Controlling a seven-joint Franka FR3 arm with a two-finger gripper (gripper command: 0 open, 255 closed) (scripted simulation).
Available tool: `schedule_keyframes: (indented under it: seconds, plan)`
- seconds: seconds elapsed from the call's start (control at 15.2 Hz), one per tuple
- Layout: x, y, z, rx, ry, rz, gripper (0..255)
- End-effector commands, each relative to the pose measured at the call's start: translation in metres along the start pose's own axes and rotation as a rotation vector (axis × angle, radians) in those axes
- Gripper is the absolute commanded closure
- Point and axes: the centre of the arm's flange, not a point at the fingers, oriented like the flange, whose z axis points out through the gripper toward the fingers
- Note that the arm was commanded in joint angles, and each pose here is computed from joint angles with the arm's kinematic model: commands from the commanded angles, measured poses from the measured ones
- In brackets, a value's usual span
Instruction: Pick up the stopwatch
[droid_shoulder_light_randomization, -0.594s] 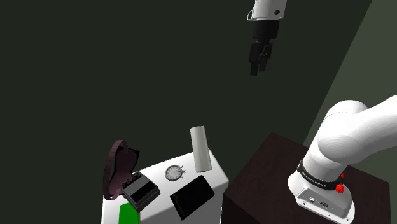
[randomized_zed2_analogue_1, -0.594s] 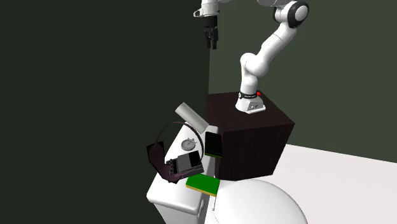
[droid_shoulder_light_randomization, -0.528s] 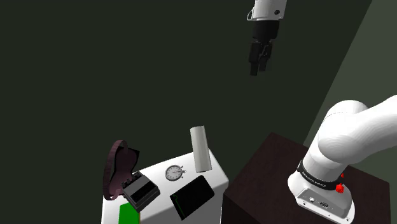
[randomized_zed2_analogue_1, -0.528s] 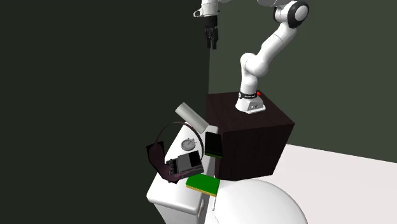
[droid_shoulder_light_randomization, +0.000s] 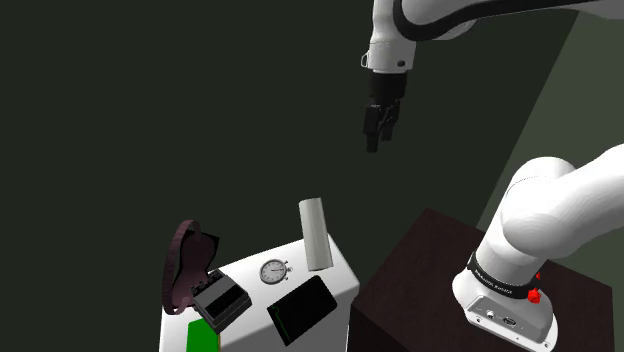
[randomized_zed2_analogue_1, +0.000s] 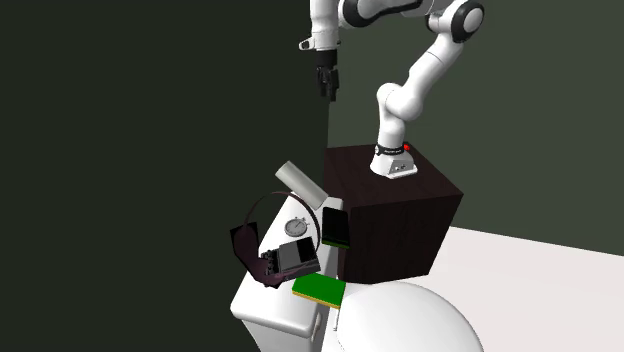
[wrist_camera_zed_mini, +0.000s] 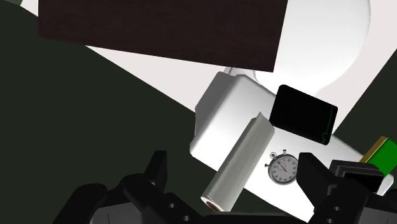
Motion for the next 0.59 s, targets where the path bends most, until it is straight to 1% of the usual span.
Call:
schedule_keyframes:
  seconds: [0.0, 0.53]
  plan:
    - [0.012, -0.013, 0.024, -0.008, 0.004, -0.012, 0]
    - [0.053, -0.063, 0.11, -0.042, 0.01, -0.059, 0]
